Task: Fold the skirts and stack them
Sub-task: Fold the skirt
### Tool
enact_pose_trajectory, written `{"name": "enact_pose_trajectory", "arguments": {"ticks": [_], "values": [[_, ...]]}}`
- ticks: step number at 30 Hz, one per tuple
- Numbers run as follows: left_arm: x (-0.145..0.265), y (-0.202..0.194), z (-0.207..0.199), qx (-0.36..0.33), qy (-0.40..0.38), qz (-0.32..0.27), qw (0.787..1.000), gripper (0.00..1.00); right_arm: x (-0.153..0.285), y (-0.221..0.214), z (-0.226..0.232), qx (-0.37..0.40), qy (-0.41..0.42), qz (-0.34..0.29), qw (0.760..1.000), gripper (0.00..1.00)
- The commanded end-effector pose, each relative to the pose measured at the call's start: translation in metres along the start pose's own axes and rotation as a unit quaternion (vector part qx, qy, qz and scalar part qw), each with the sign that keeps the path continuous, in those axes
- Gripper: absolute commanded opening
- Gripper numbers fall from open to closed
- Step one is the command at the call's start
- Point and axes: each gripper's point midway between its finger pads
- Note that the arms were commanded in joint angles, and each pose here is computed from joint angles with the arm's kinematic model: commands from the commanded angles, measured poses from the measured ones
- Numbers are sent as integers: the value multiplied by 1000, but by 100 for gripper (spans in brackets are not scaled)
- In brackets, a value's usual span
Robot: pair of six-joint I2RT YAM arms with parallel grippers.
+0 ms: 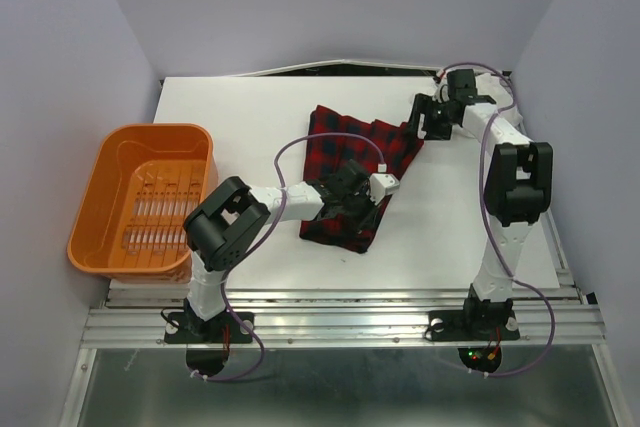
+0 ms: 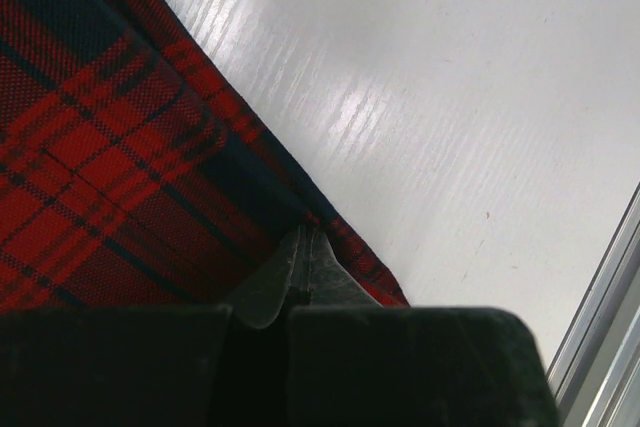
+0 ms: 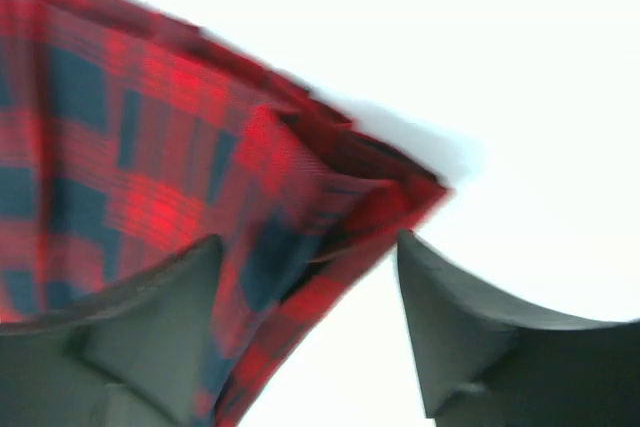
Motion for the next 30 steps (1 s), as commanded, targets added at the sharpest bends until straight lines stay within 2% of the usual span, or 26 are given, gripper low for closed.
{"name": "enact_pose_trajectory", "arguments": {"ticks": [1,5,9,12,15,16,20,22,24,30], "values": [[-3,-74,-9,35,-10,120,992,0,12,22,-19,26,-61,-33,997,84],[-2,-74,-8,32,-8,119,992,0,33,52,18,36,-9,-68,997,98],[-1,-74,-7,32,-4,120,992,0,55,59,65,38,87,-69,993,100],[0,-72,-7,30,0,118,993,3,59,38,108,38,165,-35,985,98],[2,-69,-7,26,6,114,993,5,50,3,131,25,220,27,975,95],[4,-67,-7,23,8,111,994,6,39,-20,136,12,232,65,971,94],[10,-59,-4,18,19,101,995,10,10,-72,126,-17,239,143,960,91],[15,-51,-3,14,26,91,995,12,-9,-118,105,-26,219,192,956,91],[23,-40,-3,8,32,80,996,16,-19,-131,89,-21,202,202,958,91],[64,6,-6,-25,53,41,997,41,-51,-159,48,-2,138,229,964,89]]}}
Point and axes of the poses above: each gripper's point midway between its finger pads, its own x axis back along the fingers, its own z axis along the line the jaws close on, y = z × x, and after that the axes turned 11 degrees about -x, right-handed
